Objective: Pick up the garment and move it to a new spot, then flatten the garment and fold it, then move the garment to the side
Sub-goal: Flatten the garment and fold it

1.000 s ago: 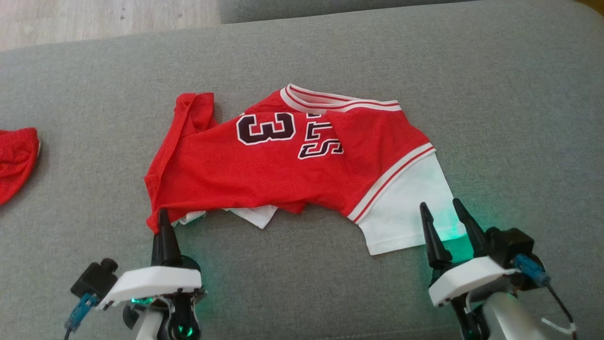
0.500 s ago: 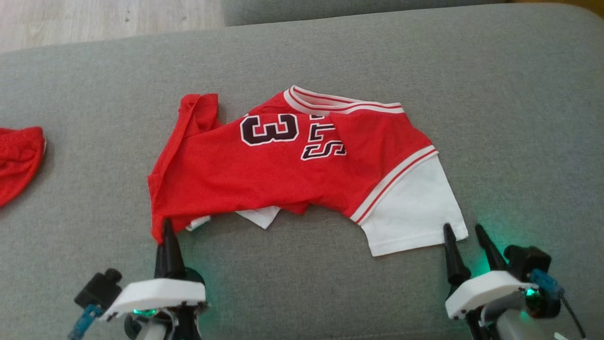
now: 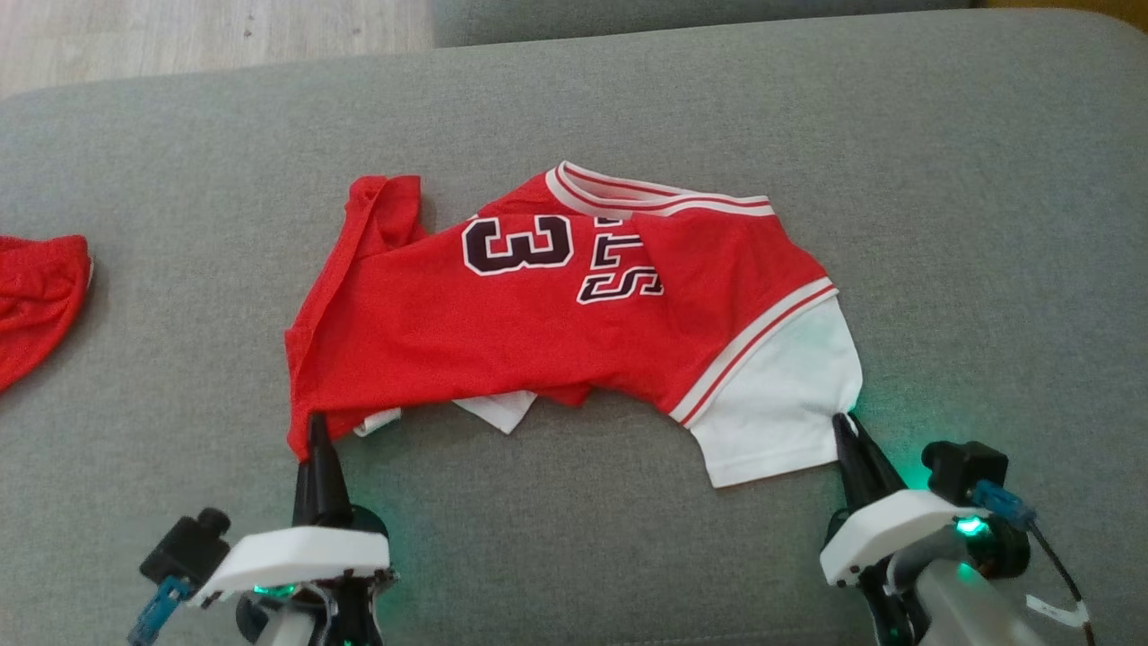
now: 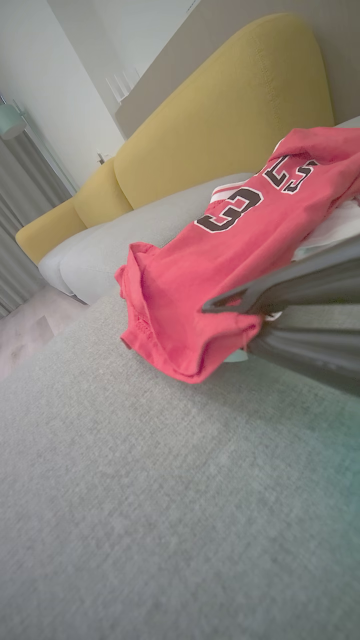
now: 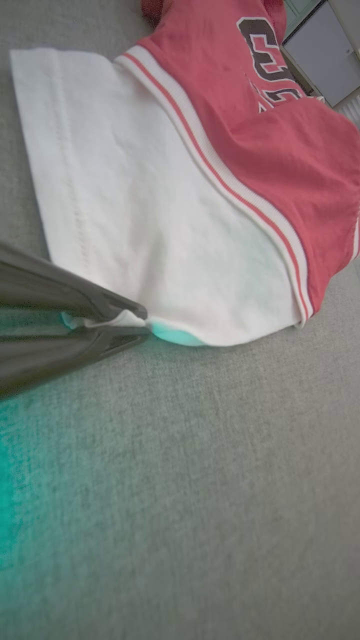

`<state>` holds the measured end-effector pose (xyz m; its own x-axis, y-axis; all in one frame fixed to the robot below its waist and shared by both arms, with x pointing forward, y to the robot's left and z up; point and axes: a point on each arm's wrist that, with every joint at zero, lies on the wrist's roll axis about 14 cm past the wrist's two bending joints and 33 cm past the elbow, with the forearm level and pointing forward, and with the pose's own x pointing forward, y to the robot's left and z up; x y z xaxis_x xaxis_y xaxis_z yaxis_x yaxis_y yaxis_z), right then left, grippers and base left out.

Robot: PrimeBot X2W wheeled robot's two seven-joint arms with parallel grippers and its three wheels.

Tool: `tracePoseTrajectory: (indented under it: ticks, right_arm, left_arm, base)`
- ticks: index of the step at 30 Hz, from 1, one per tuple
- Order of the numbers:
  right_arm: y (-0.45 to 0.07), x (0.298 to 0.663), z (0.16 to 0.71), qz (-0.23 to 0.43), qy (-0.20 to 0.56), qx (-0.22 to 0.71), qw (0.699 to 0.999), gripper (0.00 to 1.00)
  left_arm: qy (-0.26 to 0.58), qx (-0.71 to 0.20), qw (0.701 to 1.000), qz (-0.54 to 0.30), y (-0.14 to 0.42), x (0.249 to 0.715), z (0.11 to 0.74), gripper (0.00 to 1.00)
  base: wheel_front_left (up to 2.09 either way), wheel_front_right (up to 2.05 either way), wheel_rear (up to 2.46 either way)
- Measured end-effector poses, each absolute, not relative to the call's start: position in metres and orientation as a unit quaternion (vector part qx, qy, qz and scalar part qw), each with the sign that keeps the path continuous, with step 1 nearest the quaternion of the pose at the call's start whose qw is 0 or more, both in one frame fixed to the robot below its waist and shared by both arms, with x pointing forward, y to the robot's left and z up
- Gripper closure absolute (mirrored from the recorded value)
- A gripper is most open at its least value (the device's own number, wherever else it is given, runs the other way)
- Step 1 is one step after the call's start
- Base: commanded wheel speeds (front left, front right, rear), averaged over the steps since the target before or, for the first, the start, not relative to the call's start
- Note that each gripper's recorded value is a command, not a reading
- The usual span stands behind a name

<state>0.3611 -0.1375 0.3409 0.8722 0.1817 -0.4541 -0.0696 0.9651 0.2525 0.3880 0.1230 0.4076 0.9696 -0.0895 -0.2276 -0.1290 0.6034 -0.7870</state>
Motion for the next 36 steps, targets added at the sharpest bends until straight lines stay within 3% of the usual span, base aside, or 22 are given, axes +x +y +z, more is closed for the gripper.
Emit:
tracePoseTrajectory:
  ticks: [6,12,18,19,24,29,36]
  right_arm:
    - [-0.127,0.379,0.369,0.066,0.203,0.165,0.963,1.0]
    - [-0.146,0.425,0.485,0.043,0.011,0.273,0.961,1.0]
    - [-0.172,0.435,0.616,0.063,-0.171,0.357,0.916,1.0]
    - [-0.172,0.435,0.616,0.063,-0.171,0.357,0.916,1.0]
    - [-0.184,0.419,0.712,0.111,-0.285,0.41,0.859,1.0]
    - [-0.188,0.404,0.777,0.158,-0.343,0.406,0.832,1.0]
    - [-0.175,0.439,0.788,0.166,-0.32,0.353,0.863,1.0]
  left_arm:
    - [0.081,-0.436,0.896,-0.005,0.128,0.398,0.434,1.0]
    - [-0.044,-0.408,0.908,-0.084,0.129,0.428,0.531,1.0]
    - [-0.183,-0.356,0.9,-0.17,0.132,0.435,0.651,1.0]
    - [-0.183,-0.356,0.9,-0.17,0.132,0.435,0.651,1.0]
    - [-0.239,-0.325,0.889,-0.216,0.131,0.424,0.708,1.0]
    - [-0.269,-0.309,0.878,-0.248,0.131,0.414,0.749,1.0]
    - [-0.22,-0.343,0.886,-0.222,0.139,0.441,0.743,1.0]
  base:
    - [0.0,0.0,0.0]
    - [0.0,0.0,0.0]
    - [0.0,0.0,0.0]
    - [0.0,0.0,0.0]
    - [0.0,0.0,0.0]
    - [0.0,0.0,0.0]
    - [0.0,0.0,0.0]
